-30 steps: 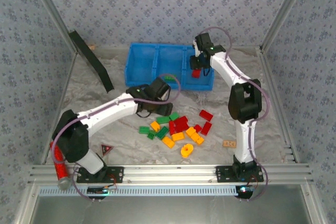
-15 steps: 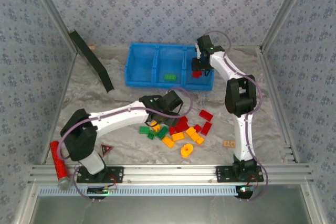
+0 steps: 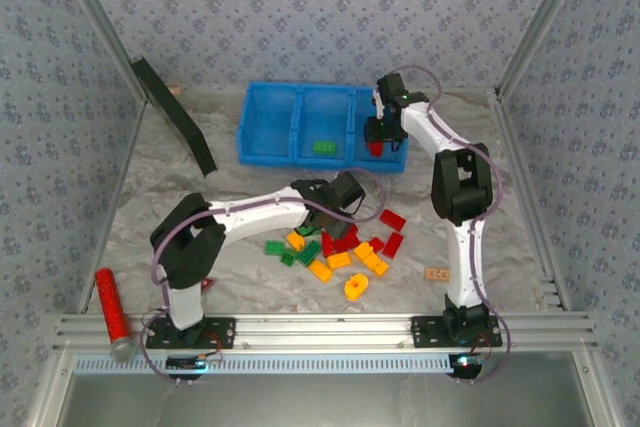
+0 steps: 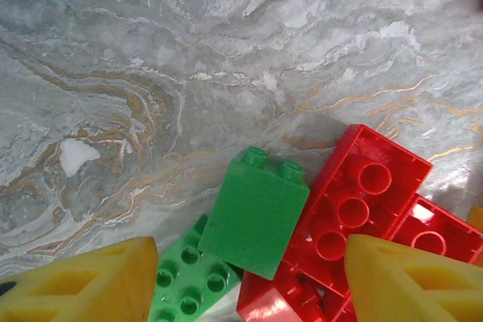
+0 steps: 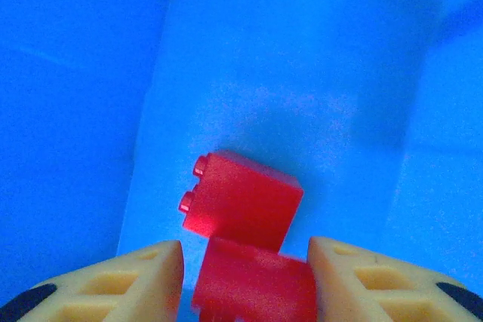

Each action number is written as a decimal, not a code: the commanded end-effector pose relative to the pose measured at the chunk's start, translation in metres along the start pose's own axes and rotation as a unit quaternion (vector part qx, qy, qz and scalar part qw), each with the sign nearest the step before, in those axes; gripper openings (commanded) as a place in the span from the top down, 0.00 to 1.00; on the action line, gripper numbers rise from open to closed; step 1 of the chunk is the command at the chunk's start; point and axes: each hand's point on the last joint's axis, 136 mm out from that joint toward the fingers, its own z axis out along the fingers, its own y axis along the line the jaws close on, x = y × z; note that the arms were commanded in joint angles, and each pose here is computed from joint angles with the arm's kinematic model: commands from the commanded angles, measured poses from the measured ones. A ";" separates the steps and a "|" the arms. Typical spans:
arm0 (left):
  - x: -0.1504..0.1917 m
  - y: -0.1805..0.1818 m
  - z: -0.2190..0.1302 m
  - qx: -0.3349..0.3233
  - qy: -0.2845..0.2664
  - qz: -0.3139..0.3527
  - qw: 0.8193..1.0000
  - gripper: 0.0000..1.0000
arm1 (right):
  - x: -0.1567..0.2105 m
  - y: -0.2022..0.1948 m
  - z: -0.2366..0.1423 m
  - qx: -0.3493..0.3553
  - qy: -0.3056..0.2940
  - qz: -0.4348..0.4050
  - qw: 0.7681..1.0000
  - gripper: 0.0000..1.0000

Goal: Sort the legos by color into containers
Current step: Pick up the lego from the center of the table.

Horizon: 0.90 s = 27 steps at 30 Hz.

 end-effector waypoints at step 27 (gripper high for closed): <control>-0.010 0.016 0.047 0.050 0.052 -0.010 0.997 0.33 | 0.021 0.012 -0.129 -0.036 -0.085 0.023 0.995 0.49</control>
